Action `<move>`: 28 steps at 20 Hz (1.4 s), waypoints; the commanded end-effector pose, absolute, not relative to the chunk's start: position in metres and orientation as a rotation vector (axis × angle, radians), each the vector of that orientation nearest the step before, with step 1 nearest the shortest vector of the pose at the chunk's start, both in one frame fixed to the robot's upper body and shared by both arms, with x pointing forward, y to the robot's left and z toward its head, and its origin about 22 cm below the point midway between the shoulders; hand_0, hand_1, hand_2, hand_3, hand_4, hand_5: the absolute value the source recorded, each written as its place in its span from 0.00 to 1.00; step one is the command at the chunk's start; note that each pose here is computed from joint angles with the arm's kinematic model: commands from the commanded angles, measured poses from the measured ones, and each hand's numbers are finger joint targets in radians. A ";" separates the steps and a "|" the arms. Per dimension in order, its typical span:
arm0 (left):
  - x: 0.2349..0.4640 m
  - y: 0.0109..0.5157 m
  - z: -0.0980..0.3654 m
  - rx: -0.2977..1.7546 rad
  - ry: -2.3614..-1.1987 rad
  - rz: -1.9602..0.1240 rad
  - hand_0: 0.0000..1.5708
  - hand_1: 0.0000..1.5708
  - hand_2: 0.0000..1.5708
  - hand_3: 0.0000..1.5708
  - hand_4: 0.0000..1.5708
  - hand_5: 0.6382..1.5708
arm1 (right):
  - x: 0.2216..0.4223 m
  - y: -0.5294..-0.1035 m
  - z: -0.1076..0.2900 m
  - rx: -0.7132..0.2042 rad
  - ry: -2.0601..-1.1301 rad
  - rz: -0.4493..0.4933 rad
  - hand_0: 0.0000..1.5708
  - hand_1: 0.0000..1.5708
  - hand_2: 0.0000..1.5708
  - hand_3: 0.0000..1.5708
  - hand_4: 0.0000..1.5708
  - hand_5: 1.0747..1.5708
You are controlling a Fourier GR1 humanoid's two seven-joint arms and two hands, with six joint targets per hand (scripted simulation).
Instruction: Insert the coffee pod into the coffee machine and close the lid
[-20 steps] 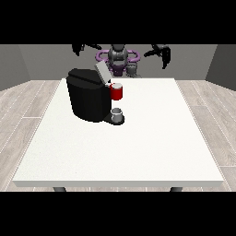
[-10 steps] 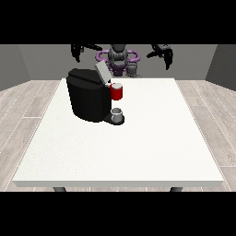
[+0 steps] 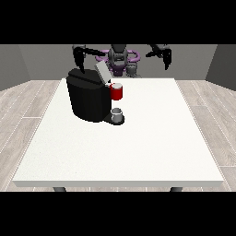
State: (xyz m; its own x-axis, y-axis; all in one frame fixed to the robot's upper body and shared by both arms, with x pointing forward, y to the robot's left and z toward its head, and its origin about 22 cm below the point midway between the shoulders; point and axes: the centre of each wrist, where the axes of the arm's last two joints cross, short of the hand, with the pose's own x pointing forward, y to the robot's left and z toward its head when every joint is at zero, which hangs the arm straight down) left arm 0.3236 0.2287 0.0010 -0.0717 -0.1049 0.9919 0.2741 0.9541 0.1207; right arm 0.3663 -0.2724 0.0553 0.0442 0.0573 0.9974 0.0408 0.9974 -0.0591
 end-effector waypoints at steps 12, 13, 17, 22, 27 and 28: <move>0.294 0.266 0.018 -0.035 -1.681 -0.253 0.00 0.00 0.00 0.00 0.20 1.00 | 0.389 -0.222 0.074 -0.017 -1.533 0.164 0.00 0.00 0.00 0.00 0.00 1.00; 0.289 0.257 0.001 -0.006 -1.704 -0.256 0.00 0.00 0.00 0.00 0.21 1.00 | 0.390 -0.222 0.077 -0.007 -1.603 0.177 0.00 0.00 0.00 0.00 0.00 1.00; 0.304 0.278 0.033 0.009 -1.739 -0.289 0.00 0.00 0.00 0.00 0.22 1.00 | 0.406 -0.224 0.101 -0.024 -1.637 0.161 0.00 0.00 0.00 0.00 0.11 1.00; 0.292 0.284 0.030 0.022 -1.668 -0.281 0.00 0.00 0.00 0.00 0.23 1.00 | 0.404 -0.217 0.092 -0.047 -1.613 0.227 0.00 0.00 0.00 0.00 0.13 1.00; 0.293 0.245 0.029 -0.021 -1.708 -0.324 0.00 0.00 0.00 0.00 0.26 1.00 | 0.416 -0.209 0.123 -0.079 -1.695 0.292 0.00 0.00 0.00 0.00 0.03 1.00; 0.297 0.254 0.028 -0.035 -1.689 -0.326 0.00 0.00 0.00 0.00 0.25 1.00 | 0.415 -0.184 0.126 -0.072 -1.694 0.294 0.00 0.00 0.00 0.00 0.07 1.00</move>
State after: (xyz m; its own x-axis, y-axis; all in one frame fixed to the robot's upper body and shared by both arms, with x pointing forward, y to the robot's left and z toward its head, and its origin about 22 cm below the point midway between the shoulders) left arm 0.2995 0.2574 0.0314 -0.1545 -0.1671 0.9738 0.1851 0.9632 0.1947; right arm 0.4112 -0.2166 0.1107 -0.0672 0.1977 0.9780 -0.0737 0.9765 -0.2024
